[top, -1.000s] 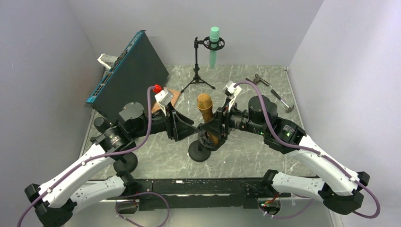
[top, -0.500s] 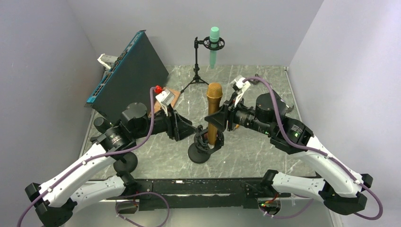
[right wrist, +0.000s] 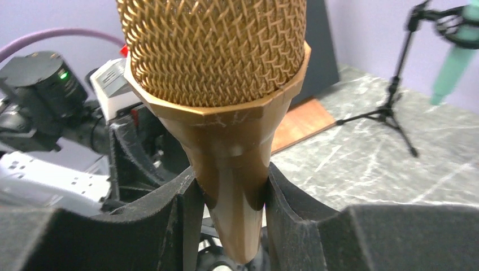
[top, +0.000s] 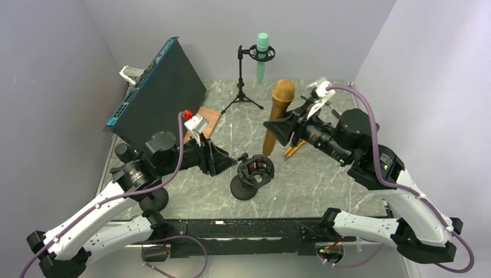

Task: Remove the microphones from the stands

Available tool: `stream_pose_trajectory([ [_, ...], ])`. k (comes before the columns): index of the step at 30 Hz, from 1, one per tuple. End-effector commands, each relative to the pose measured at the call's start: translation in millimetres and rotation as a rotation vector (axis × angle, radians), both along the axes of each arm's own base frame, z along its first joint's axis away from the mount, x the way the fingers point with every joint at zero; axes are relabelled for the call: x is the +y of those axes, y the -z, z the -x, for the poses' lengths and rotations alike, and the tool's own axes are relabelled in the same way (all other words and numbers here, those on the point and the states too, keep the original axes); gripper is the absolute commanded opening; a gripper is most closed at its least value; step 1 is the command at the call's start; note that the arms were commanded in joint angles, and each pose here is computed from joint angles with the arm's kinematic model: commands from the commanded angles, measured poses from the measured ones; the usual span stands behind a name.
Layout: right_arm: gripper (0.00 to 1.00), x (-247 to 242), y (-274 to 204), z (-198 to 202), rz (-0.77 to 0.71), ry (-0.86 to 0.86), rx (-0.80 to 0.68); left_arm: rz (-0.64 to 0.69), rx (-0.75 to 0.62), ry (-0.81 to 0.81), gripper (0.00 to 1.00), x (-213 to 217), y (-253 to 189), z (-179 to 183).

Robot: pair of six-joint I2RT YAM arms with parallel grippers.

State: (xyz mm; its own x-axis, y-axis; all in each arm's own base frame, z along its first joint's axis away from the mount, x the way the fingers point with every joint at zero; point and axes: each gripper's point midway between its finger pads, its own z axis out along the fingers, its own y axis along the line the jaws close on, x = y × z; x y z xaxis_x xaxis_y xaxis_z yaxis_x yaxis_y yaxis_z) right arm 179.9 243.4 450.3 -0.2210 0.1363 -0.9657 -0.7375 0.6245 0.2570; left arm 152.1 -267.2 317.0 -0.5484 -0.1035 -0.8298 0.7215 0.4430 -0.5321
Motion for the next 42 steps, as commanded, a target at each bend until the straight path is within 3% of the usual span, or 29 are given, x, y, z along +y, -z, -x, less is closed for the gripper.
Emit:
stream_pose_trajectory([
  [1,0.00,-50.0,-30.8,-11.0,-0.053,0.212,-0.110,-0.006,-0.004,-0.058,0.60,10.8,0.5,-1.7],
  [8,0.00,-121.7,-22.2,-26.8,-0.092,0.547,-0.166,-0.019,-0.009,-0.097,0.61,20.0,1.2,-2.6],
  [15,0.00,-193.4,55.1,-52.4,0.153,1.071,-0.080,-0.027,-0.007,-0.102,0.61,18.8,0.0,-5.3],
  [18,0.00,-194.8,103.8,-58.3,0.265,1.143,-0.043,-0.032,0.001,-0.097,0.61,17.1,-1.7,-5.5],
  [22,0.00,-199.8,151.0,-71.9,0.309,1.207,0.019,-0.040,0.008,-0.098,0.60,19.2,-1.4,-3.7],
  [25,0.00,-213.9,172.0,-89.0,0.296,1.230,0.153,-0.035,0.014,-0.100,0.60,22.5,-1.2,-0.4],
  [33,0.00,-225.0,247.7,-117.7,0.079,1.165,0.535,-0.005,-0.001,-0.132,0.59,36.2,-5.3,6.2],
  [42,0.00,-268.4,320.8,-117.0,-0.368,1.306,0.928,0.000,0.010,-0.150,0.59,42.3,-2.2,8.8],
])
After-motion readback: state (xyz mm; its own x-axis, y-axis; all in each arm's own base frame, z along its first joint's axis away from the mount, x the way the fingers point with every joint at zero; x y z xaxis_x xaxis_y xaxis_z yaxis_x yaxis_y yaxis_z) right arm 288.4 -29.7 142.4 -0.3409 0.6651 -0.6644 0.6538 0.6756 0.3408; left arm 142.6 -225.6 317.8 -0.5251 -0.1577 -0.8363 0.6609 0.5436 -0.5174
